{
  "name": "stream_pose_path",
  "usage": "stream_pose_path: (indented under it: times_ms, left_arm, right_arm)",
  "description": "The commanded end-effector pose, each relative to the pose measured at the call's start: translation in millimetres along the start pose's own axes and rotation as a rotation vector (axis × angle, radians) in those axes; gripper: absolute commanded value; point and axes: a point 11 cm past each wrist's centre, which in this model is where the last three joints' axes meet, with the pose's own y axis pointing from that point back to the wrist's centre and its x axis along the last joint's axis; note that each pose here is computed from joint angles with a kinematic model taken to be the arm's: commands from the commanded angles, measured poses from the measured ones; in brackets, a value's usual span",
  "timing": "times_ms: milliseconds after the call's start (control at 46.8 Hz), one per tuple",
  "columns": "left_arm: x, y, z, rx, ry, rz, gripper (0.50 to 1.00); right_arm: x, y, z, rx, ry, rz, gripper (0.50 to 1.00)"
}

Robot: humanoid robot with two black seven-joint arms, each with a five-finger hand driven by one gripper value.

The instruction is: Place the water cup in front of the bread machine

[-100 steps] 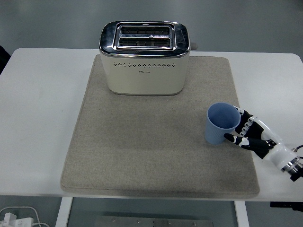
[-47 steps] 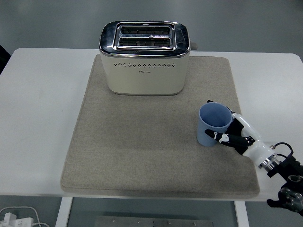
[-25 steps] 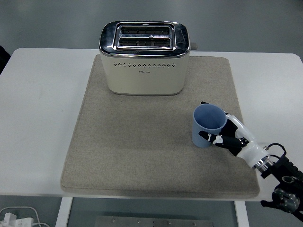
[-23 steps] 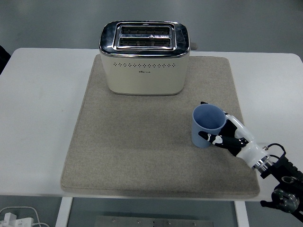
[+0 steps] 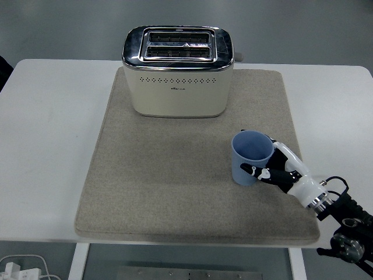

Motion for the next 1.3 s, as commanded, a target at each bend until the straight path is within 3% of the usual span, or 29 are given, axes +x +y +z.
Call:
stream_pose_path:
  times_ms: [0,64,278,684,876,1282]
  left_arm:
    - [0.1,0.0,0.0,0.000,0.000,0.000,1.000]
    - [-0.4,0.0,0.0,0.000,0.000,-0.001,1.000]
    - [-0.4,0.0,-0.1,0.000,-0.002,-0.001,1.000]
    - [-2.1,0.0,0.8,-0.001,-0.001,-0.006,1.000]
    - [-2.6,-0.2,-0.1,0.000,-0.001,-0.007,1.000]
    - [-2.8,0.0,1.7,-0.003,-0.001,-0.008,1.000]
  right_arm:
    - [1.7,-1.2,-1.1,0.004,0.010,0.013,0.545]
    - [1.8,-1.5,-2.0,0.005,0.011,0.012,0.503]
    - [1.8,-10.5,-11.2,0.029,0.023,0.003,0.500]
    - [-20.0,-63.5,-44.6,0.145,0.054,-0.021,0.500]
    - [-37.6,-85.8,-37.5,0.140,0.068,-0.041,0.500]
    - [-75.3,-117.4,-23.7,0.135,0.059,-0.075,0.500]
